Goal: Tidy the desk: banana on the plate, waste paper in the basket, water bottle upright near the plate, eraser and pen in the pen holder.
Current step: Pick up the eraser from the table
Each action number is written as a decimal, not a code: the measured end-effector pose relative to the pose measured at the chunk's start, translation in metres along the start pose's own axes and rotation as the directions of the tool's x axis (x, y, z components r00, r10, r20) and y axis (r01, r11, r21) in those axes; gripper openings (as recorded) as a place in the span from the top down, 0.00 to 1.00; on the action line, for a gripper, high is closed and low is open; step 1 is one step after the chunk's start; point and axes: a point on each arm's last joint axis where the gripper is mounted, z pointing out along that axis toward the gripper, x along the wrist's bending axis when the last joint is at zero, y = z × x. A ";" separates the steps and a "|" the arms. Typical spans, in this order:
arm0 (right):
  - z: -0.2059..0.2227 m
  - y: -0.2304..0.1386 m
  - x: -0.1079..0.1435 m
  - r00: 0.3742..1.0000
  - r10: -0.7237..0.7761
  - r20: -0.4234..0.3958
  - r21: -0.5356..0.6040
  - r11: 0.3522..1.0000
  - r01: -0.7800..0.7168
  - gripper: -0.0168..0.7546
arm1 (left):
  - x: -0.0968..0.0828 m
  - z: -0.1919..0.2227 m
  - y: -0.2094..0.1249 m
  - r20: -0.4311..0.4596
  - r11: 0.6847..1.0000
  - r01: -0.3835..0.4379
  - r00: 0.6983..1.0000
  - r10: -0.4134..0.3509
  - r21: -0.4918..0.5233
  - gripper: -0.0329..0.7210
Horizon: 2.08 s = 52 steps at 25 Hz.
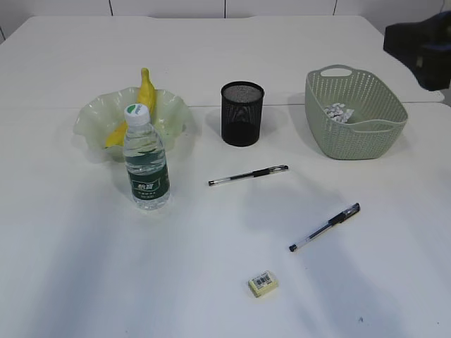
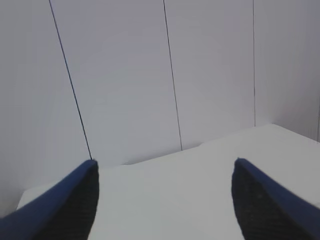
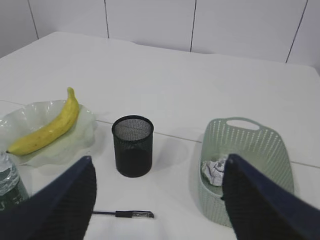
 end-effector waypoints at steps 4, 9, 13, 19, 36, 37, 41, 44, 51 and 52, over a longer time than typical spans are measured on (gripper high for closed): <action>0.001 -0.007 0.001 1.000 0.007 -0.011 0.017 1.000 -0.007 0.22 | 0.000 -0.003 0.003 -0.001 1.000 -0.002 1.000 0.002 -0.011 0.18; 0.001 -0.021 0.002 1.000 0.004 -0.018 0.057 0.998 -0.003 0.22 | -0.001 -0.007 0.007 -0.002 1.000 -0.005 1.000 0.005 -0.023 0.18; 0.001 -0.029 0.004 1.000 0.005 -0.028 0.078 0.997 -0.003 0.22 | -0.002 -0.014 0.014 -0.003 0.999 -0.014 1.000 0.014 -0.047 0.18; 0.001 -0.029 0.007 0.998 0.007 -0.060 0.073 0.997 -0.003 0.22 | -0.001 -0.019 0.018 -0.020 0.998 -0.020 1.000 0.019 -0.057 0.18; 0.000 -0.056 0.012 0.993 0.004 -0.114 0.141 0.990 0.012 0.22 | -0.003 -0.032 0.030 -0.028 0.995 -0.035 0.999 0.033 -0.095 0.18; 0.000 -0.056 0.012 0.993 0.005 -0.115 0.140 0.990 0.012 0.22 | -0.003 -0.032 0.030 -0.028 0.995 -0.034 0.999 0.031 -0.095 0.18; -0.001 -0.056 0.013 0.992 0.013 -0.126 0.137 0.991 0.005 0.22 | -0.003 -0.032 0.030 -0.028 0.995 -0.037 0.999 0.034 -0.096 0.18; -0.001 -0.056 0.014 0.992 0.016 -0.129 0.137 0.991 0.002 0.22 | -0.003 -0.034 0.031 -0.028 0.994 -0.038 0.999 0.035 -0.100 0.18; -0.002 -0.067 0.017 0.986 0.033 -0.161 0.164 0.986 -0.006 0.22 | -0.004 -0.035 0.032 -0.029 0.994 -0.038 0.999 0.036 -0.104 0.18; -0.003 -0.073 0.018 0.984 0.040 -0.172 0.178 0.984 -0.009 0.22 | -0.004 -0.035 0.032 -0.028 0.994 -0.037 0.999 0.034 -0.104 0.18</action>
